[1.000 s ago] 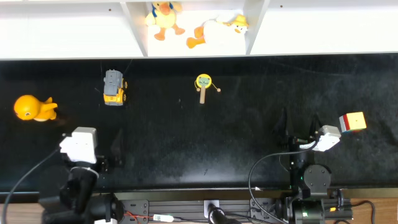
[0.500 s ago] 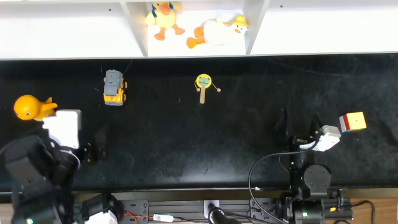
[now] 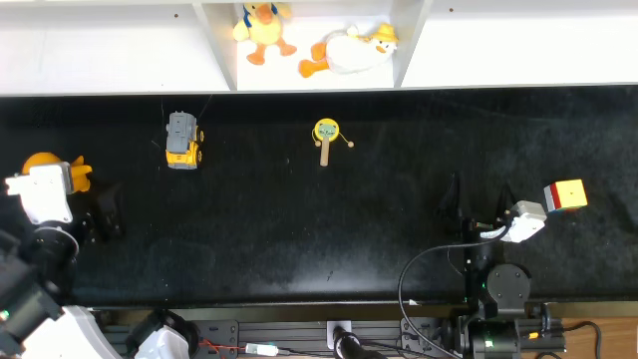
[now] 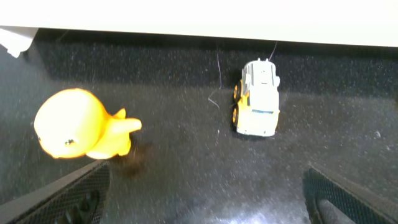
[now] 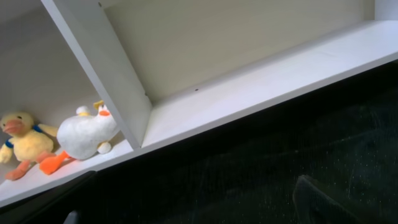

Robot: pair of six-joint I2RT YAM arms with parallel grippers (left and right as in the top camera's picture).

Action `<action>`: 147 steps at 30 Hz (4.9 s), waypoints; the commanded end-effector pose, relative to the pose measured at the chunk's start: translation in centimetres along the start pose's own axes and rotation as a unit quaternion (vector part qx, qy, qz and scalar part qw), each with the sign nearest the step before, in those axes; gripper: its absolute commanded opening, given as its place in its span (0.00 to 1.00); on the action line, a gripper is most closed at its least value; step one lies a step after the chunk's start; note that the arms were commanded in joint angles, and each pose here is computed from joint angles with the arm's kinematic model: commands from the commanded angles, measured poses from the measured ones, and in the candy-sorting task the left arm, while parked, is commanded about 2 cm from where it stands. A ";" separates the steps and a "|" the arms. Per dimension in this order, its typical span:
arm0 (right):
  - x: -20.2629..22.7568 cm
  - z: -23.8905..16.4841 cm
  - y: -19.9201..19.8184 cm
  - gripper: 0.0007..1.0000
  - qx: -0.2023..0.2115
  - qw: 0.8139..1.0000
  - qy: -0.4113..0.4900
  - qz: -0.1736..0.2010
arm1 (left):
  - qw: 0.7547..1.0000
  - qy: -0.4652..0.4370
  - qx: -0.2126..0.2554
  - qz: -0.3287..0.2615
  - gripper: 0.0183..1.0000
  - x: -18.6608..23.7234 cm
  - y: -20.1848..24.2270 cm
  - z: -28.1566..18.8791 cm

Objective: Store Toys

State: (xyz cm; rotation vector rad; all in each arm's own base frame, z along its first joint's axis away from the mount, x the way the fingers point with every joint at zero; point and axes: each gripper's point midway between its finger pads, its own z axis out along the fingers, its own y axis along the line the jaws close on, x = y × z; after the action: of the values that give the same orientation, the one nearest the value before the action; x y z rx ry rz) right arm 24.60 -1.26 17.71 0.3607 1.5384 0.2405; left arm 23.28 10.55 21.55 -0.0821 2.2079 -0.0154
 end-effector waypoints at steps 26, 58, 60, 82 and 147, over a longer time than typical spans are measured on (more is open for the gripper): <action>0.3 0.0 -0.1 1.00 0.001 1.000 0.000 0.002 | 0.995 0.008 -0.102 -0.013 1.00 1.8 13.1 2.7; 0.3 0.0 -0.1 1.00 0.001 1.000 0.000 0.002 | 0.997 0.041 -0.064 0.020 0.51 3.5 14.5 11.6; 0.3 0.0 -0.1 1.00 0.001 1.000 0.000 0.002 | 0.997 0.040 -0.064 0.019 0.35 3.5 14.5 11.6; 0.3 0.0 -0.1 1.00 0.001 1.000 0.000 0.002 | 0.997 0.019 -0.064 0.028 0.08 -7.9 11.9 7.5; 0.3 0.0 -0.1 0.99 0.001 1.000 0.000 0.002 | 0.997 0.004 -0.069 -0.019 0.10 -15.0 8.9 17.7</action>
State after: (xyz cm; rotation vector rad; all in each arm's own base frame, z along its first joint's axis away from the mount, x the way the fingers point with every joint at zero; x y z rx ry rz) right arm 24.60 -1.27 17.73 0.3609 1.5375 0.2403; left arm 44.88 20.72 21.40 -0.1945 2.2457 0.1173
